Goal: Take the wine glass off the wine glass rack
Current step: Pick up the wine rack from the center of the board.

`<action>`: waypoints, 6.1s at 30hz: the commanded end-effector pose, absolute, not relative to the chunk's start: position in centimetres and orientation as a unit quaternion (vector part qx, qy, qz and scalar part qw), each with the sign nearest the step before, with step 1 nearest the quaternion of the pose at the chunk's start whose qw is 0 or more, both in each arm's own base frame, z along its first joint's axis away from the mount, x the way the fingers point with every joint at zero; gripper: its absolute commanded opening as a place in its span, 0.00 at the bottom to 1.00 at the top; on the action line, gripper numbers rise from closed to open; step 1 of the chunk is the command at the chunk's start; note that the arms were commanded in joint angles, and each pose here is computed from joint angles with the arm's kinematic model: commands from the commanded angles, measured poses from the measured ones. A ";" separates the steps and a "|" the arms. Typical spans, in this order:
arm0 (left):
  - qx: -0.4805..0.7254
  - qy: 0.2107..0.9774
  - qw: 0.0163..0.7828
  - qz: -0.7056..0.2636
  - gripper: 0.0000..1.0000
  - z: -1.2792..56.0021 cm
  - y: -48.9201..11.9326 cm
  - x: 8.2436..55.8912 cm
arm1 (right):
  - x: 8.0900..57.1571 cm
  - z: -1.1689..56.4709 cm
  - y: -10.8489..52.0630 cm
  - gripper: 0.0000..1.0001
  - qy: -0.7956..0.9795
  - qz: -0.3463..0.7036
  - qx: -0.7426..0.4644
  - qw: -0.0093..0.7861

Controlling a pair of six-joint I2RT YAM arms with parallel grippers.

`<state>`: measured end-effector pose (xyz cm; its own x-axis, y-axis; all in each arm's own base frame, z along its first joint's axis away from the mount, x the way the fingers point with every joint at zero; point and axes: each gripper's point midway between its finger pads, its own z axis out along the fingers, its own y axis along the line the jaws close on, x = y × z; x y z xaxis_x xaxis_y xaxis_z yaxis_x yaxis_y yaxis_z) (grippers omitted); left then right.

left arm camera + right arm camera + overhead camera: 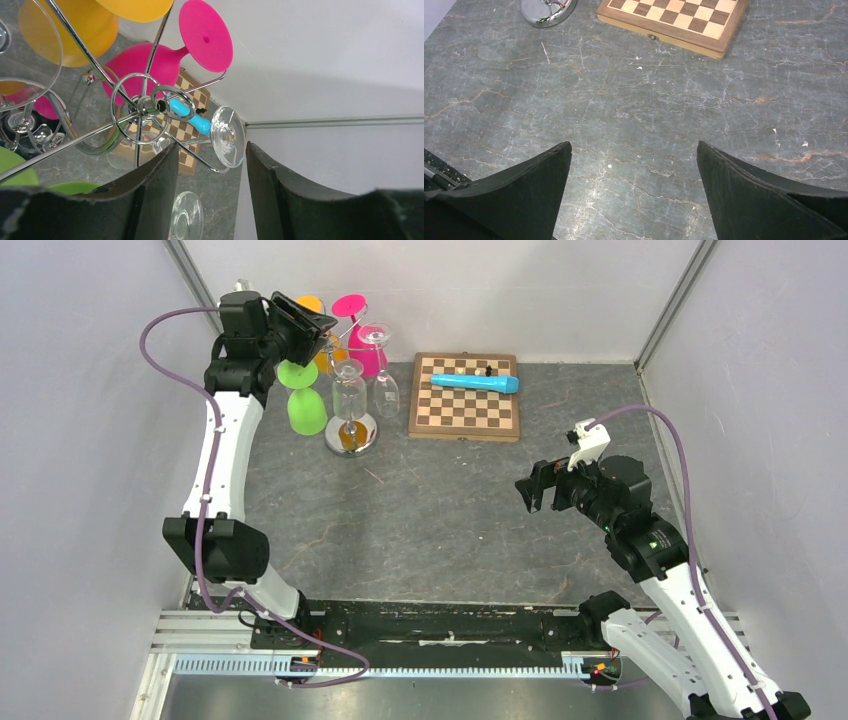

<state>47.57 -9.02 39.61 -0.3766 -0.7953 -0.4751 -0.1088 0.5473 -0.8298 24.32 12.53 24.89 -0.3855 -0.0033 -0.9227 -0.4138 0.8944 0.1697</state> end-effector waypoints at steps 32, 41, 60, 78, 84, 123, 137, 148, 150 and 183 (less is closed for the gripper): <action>-0.306 0.724 0.507 -0.355 0.43 40.9 -7.9 50.2 | 24.6 25.9 12.8 0.98 0.793 0.196 -0.137 0.560; -0.303 0.723 0.521 -0.339 0.41 41.5 -7.1 50.1 | 24.6 25.9 12.8 0.98 0.793 0.195 -0.136 0.560; -0.313 0.723 0.506 -0.350 0.37 39.7 -7.4 50.9 | 24.6 25.9 12.8 0.98 0.793 0.196 -0.135 0.561; -0.324 0.715 0.491 -0.377 0.28 37.7 -8.1 51.9 | 24.5 25.7 12.7 0.98 0.793 0.193 -0.136 0.562; -0.324 0.697 0.493 -0.408 0.25 37.5 -8.7 52.1 | 24.5 25.8 12.8 0.98 0.792 0.195 -0.137 0.562; -0.270 0.603 0.566 -0.493 0.02 44.7 -9.5 48.9 | 24.1 26.1 12.7 0.98 0.787 0.200 -0.139 0.567; -0.244 0.580 0.588 -0.508 0.02 48.0 -9.6 47.3 | 23.8 26.5 12.8 0.98 0.785 0.206 -0.138 0.567; -0.225 0.565 0.600 -0.520 0.02 50.2 -9.9 45.9 | 23.8 26.7 12.9 0.98 0.785 0.209 -0.137 0.567; -0.223 0.562 0.601 -0.522 0.02 50.6 -9.9 45.7 | 23.9 26.7 13.0 0.98 0.786 0.209 -0.137 0.566; -0.203 0.528 0.616 -0.549 0.02 55.6 -10.0 44.3 | 24.0 27.2 13.2 0.98 0.785 0.214 -0.138 0.565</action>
<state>49.38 -9.56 38.75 -0.3189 -0.8716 -0.3723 0.0262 0.3845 -0.9227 23.93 12.88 24.66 -0.3792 -0.0048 -0.9253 -0.4395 0.8809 0.1755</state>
